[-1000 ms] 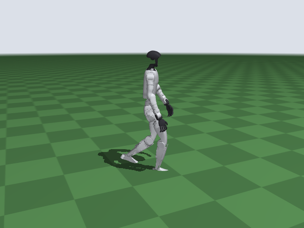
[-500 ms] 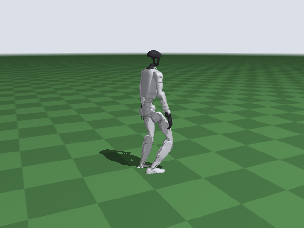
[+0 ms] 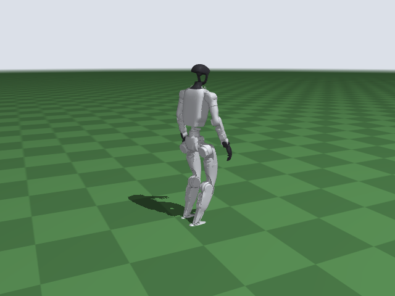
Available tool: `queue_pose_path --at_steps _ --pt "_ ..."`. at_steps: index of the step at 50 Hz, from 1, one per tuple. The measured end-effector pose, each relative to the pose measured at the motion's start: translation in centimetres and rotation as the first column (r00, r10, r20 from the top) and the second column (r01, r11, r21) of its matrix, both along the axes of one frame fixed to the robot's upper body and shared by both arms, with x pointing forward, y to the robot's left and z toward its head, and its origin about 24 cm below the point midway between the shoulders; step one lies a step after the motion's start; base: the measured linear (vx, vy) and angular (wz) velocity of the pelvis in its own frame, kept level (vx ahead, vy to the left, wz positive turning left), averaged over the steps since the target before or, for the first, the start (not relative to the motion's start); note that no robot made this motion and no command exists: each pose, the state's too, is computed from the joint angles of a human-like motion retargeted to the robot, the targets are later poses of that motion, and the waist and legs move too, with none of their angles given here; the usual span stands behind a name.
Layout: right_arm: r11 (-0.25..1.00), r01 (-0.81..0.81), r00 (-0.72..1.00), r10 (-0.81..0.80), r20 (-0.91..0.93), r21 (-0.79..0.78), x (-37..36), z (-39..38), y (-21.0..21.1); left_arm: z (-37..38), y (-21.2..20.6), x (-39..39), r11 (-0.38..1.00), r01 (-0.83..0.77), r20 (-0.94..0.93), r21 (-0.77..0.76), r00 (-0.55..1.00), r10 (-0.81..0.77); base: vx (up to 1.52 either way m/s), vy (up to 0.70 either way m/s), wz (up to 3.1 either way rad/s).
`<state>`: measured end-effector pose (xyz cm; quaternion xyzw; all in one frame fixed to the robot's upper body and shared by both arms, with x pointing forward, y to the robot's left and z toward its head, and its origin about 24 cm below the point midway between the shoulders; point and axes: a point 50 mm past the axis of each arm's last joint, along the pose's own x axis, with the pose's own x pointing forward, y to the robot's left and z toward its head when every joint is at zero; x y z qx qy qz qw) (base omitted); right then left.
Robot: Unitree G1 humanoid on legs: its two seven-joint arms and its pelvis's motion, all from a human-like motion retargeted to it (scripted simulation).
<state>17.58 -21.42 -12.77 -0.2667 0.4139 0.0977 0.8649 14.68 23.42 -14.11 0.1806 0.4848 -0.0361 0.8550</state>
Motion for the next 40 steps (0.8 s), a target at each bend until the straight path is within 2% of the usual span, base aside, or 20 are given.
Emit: queue_pose_path --at_steps 9,15,18,20,23,26,29,33,36,40 --pt "0.983 0.155 0.971 -0.170 0.167 0.097 2.0 1.8 -0.4 0.7 0.2 0.6 0.989 -0.141 0.104 -0.052 0.984 0.146 0.03 -0.06 0.26" --pt "0.907 0.346 0.828 -0.415 0.376 0.238 5.9 5.8 -2.6 4.6 2.5 5.0 0.926 -0.346 0.373 -0.149 0.848 0.377 0.05 -0.08 0.24" --pt "0.834 0.416 0.673 -0.551 0.494 0.363 8.7 9.4 -4.1 9.3 4.2 9.0 0.876 -0.409 0.572 -0.255 0.666 0.478 0.03 -0.09 0.22" --pt "0.781 0.406 0.536 -0.624 0.569 0.474 11.0 13.1 -5.0 13.7 5.2 11.7 0.855 -0.396 0.697 -0.334 0.507 0.507 0.01 -0.10 0.21" --pt "0.744 0.253 0.309 -0.668 0.677 0.619 14.5 21.1 -5.2 22.3 5.8 15.1 0.875 -0.281 0.854 -0.394 0.240 0.461 -0.01 -0.10 0.22" --pt "0.755 -0.016 0.070 -0.653 0.754 0.655 16.3 31.2 -3.8 32.0 4.8 16.6 0.926 -0.122 0.934 -0.358 -0.051 0.354 -0.02 -0.10 0.25" --pt "0.774 -0.315 -0.203 -0.621 0.757 0.550 15.0 42.4 -0.5 42.3 2.5 15.6 0.967 0.006 0.896 -0.253 -0.375 0.237 -0.02 -0.12 0.24" --pt "0.765 -0.582 -0.489 -0.600 0.633 0.275 9.1 52.8 4.6 52.1 -1.4 11.1 0.993 0.089 0.702 -0.077 -0.702 0.117 -0.04 -0.10 0.37" --pt "0.734 -0.677 -0.624 -0.609 0.489 0.052 3.5 57.0 8.0 56.6 -4.4 6.7 0.993 0.108 0.504 0.040 -0.861 0.074 -0.04 -0.09 0.45" --pt "0.703 -0.684 -0.725 -0.627 0.286 -0.193 -3.2 59.2 11.2 59.8 -7.9 1.3 0.981 0.113 0.256 0.161 -0.964 0.069 -0.04 -0.09 0.51"
